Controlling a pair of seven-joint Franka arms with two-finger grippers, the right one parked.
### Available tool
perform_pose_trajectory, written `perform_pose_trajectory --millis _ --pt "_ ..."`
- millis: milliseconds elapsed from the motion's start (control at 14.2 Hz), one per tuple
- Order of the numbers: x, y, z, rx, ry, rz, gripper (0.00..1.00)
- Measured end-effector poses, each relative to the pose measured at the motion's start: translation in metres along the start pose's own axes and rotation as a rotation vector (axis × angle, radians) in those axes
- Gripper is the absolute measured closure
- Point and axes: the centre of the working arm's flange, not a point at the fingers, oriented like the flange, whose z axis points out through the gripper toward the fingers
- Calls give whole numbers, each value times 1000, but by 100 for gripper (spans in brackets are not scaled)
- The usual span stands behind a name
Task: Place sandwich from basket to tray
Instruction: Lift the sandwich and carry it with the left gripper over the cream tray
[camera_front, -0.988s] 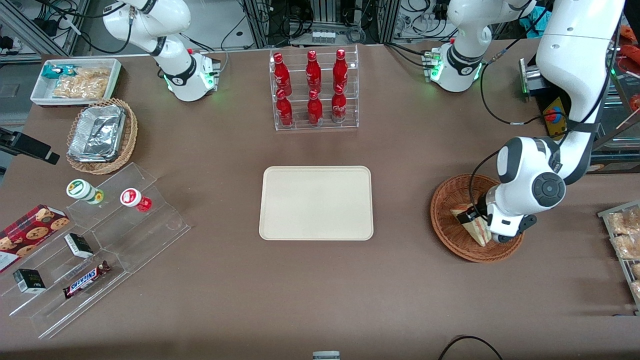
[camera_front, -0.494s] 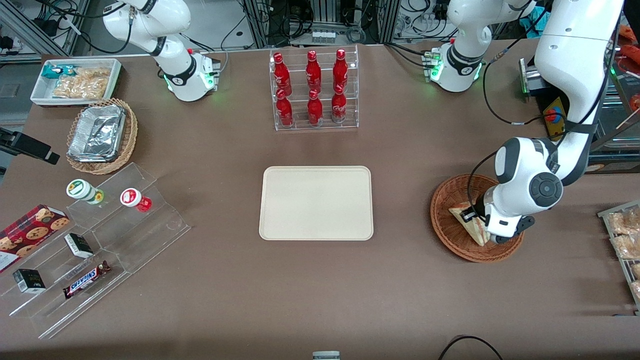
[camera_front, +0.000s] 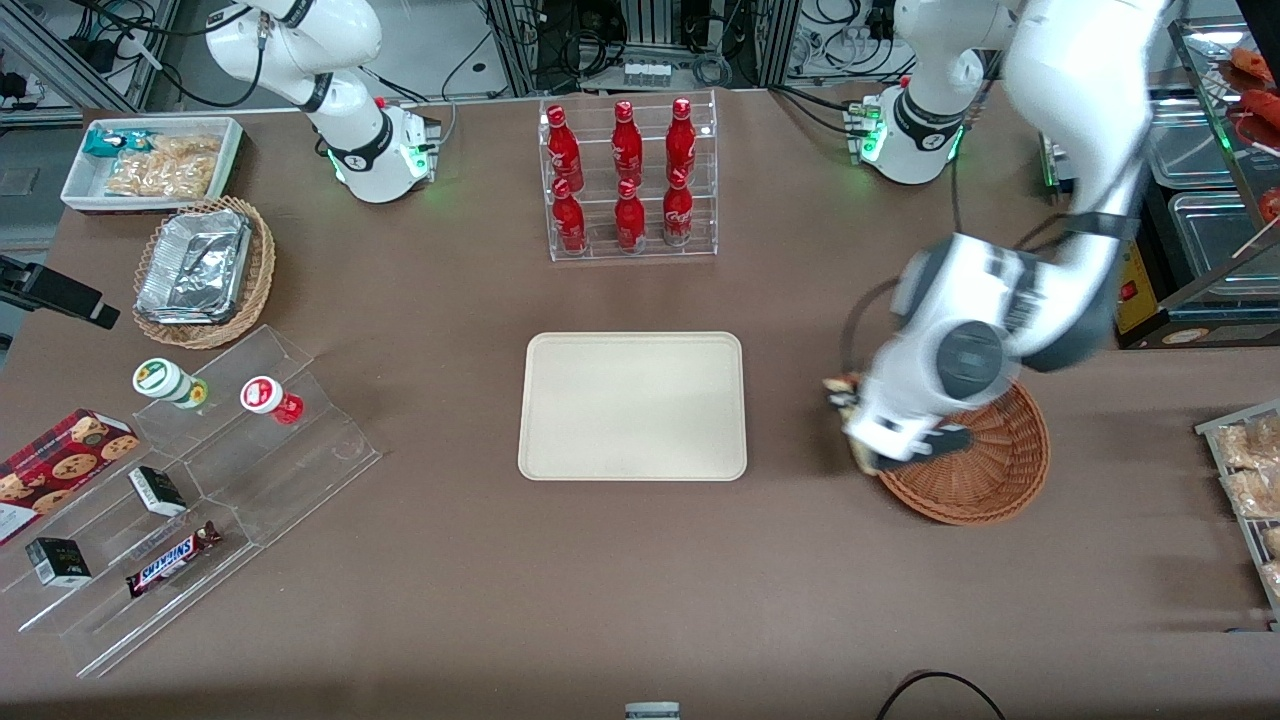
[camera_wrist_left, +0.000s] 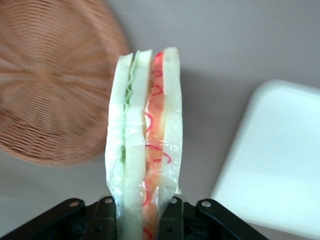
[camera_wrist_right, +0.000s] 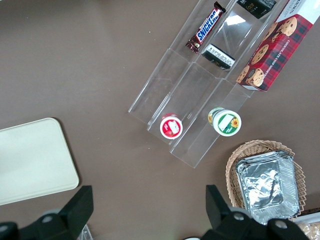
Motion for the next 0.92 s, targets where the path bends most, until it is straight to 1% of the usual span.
perform_pose_trajectory --millis 71,212,353,424,494,706,918 --pt "-21 41 9 14 -4 60 84" --pt "-53 107 39 36 -28 151 84" --pt "-71 147 68 50 -54 201 84" --pt "-74 162 78 48 -60 216 84" --pt "-75 176 83 39 -61 224 84" --pt "-76 217 92 1 -47 200 84" --pt "-73 242 100 -43 -25 191 84"
